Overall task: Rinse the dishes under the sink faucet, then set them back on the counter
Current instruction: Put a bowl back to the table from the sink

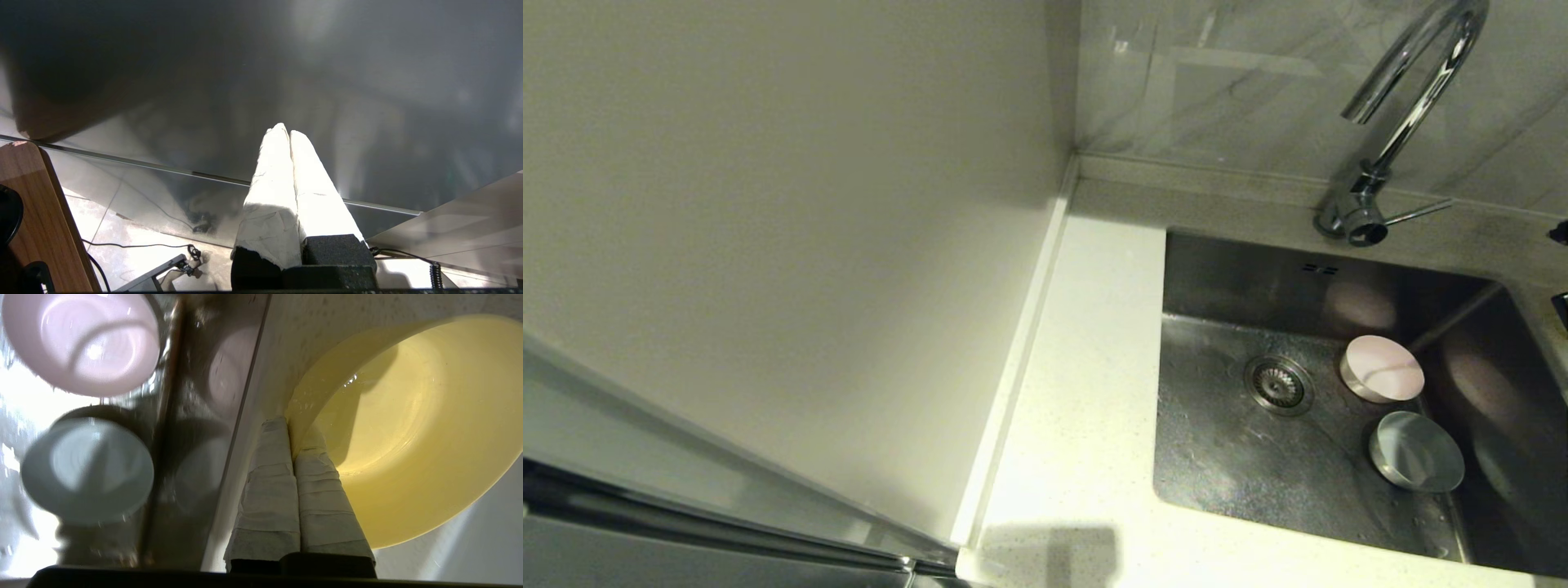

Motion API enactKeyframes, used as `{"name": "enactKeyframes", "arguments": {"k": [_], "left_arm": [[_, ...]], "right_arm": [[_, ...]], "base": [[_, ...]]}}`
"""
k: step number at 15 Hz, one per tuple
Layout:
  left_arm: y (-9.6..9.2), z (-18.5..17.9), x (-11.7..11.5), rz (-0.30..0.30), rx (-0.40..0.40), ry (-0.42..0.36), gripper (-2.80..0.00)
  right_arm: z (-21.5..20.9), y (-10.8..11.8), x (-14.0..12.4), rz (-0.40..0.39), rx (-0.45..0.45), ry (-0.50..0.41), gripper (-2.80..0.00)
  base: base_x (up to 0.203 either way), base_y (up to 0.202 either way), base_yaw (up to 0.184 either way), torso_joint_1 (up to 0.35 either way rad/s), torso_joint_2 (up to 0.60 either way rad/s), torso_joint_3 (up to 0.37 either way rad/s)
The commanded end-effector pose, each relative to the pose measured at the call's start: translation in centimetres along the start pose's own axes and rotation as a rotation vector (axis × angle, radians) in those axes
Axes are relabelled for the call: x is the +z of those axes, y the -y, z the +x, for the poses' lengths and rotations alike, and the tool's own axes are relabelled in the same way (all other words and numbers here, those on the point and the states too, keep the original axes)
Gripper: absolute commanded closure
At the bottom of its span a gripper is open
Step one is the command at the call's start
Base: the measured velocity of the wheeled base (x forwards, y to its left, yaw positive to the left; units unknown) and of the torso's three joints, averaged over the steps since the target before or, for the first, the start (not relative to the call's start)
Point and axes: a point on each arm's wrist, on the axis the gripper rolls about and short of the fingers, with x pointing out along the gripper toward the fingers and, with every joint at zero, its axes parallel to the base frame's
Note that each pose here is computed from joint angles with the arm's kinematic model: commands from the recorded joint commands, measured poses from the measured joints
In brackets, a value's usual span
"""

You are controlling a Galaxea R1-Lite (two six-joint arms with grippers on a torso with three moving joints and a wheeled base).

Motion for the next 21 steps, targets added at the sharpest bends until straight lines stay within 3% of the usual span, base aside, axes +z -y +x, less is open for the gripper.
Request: {"name": "enactKeyframes", "arguments": {"k": [1,2,3,7,12,15,17,18,21], "left_arm": [[0.0,0.0,-0.1,0.0,0.0,-0.003,0.0],[0.0,0.0,-0.1,0.0,0.0,-0.003,0.0],[0.0,0.0,-0.1,0.0,0.0,-0.003,0.0],[0.0,0.0,-0.1,0.0,0.0,-0.003,0.0],[0.0,0.0,-0.1,0.0,0.0,-0.003,0.0],[0.0,0.0,0.0,0.0,0.0,-0.001,0.0],[0.0,0.0,-0.1,0.0,0.0,-0.003,0.0],[0.0,0.0,-0.1,0.0,0.0,-0.003,0.0],[0.0,0.0,-0.1,0.0,0.0,-0.003,0.0]], "right_arm": [[2.5,-0.1,-0.2,0.013,0.013,-0.02,0.0],[2.9,-0.2,-0.3,0.011,0.013,-0.022,0.0],[3.1,0.0,-0.1,0.011,0.005,-0.011,-2.8],[2.5,0.8,1.1,0.02,-0.032,0.053,-2.8],[0.0,1.6,2.6,0.112,-0.066,0.146,-2.8],[-3.0,1.9,3.8,0.18,-0.035,0.238,-2.8],[-5.8,1.6,4.5,0.211,0.03,0.302,-2.8],[-6.8,1.3,4.4,0.218,0.079,0.29,-2.8],[-9.0,-0.2,2.6,0.208,0.236,0.141,-2.8]], "base": [[0.0,0.0,0.0,0.0,0.0,0.0],[0.0,0.0,0.0,0.0,0.0,0.0],[0.0,0.0,0.0,0.0,0.0,0.0],[0.0,0.0,0.0,0.0,0.0,0.0],[0.0,0.0,0.0,0.0,0.0,0.0],[0.0,0.0,0.0,0.0,0.0,0.0],[0.0,0.0,0.0,0.0,0.0,0.0],[0.0,0.0,0.0,0.0,0.0,0.0],[0.0,0.0,0.0,0.0,0.0,0.0]]}}
